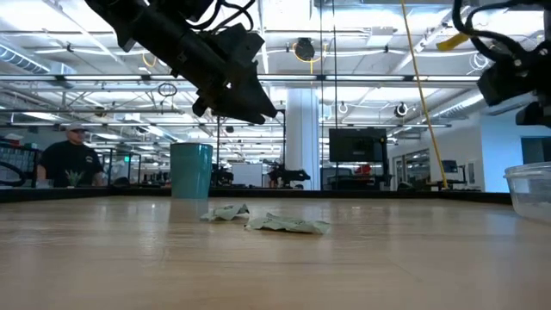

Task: Pick and place Stevia / Truvia into bins
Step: Put the truvia packet into the transparent container, then put the stevia packet into the transparent container

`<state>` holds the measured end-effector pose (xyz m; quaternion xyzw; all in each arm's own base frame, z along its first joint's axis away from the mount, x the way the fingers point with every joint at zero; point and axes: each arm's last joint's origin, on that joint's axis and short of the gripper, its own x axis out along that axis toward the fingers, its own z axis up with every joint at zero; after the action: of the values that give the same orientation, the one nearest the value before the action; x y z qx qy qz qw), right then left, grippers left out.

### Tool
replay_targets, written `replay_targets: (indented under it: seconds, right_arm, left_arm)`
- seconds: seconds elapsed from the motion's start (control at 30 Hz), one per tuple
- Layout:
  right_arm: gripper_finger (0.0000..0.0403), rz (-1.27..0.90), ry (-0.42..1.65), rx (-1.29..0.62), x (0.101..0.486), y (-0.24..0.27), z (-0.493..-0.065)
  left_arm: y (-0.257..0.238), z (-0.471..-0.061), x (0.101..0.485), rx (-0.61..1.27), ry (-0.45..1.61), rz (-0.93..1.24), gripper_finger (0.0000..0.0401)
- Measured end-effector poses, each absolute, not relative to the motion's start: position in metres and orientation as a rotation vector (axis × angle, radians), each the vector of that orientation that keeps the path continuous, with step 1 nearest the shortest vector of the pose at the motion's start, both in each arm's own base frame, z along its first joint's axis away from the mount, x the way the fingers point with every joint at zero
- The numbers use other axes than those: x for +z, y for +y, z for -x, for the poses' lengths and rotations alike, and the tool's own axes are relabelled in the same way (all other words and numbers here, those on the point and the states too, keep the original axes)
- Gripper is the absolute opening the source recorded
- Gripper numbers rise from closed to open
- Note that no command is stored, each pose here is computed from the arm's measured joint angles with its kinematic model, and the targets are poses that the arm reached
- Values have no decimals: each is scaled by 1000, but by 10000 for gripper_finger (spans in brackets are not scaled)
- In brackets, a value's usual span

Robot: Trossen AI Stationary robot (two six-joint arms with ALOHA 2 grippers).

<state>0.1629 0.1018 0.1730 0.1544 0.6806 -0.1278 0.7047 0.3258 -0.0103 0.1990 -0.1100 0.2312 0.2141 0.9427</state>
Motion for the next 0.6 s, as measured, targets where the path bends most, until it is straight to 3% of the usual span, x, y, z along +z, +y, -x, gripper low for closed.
replay_targets:
  seconds: [0.27, 0.43, 0.6]
  right_arm:
    - [69, -312, 1540, -295, 171, 97, -161]
    - [87, -300, 1486, -228, 192, 101, -169]
    - [88, -218, 1258, -198, 222, 105, -186]
  left_arm:
    - [-10, -325, 197, 440, 494, 221, 175]
    - [-11, -325, 197, 429, 495, 225, 175]
    - [-13, -325, 197, 357, 514, 247, 175]
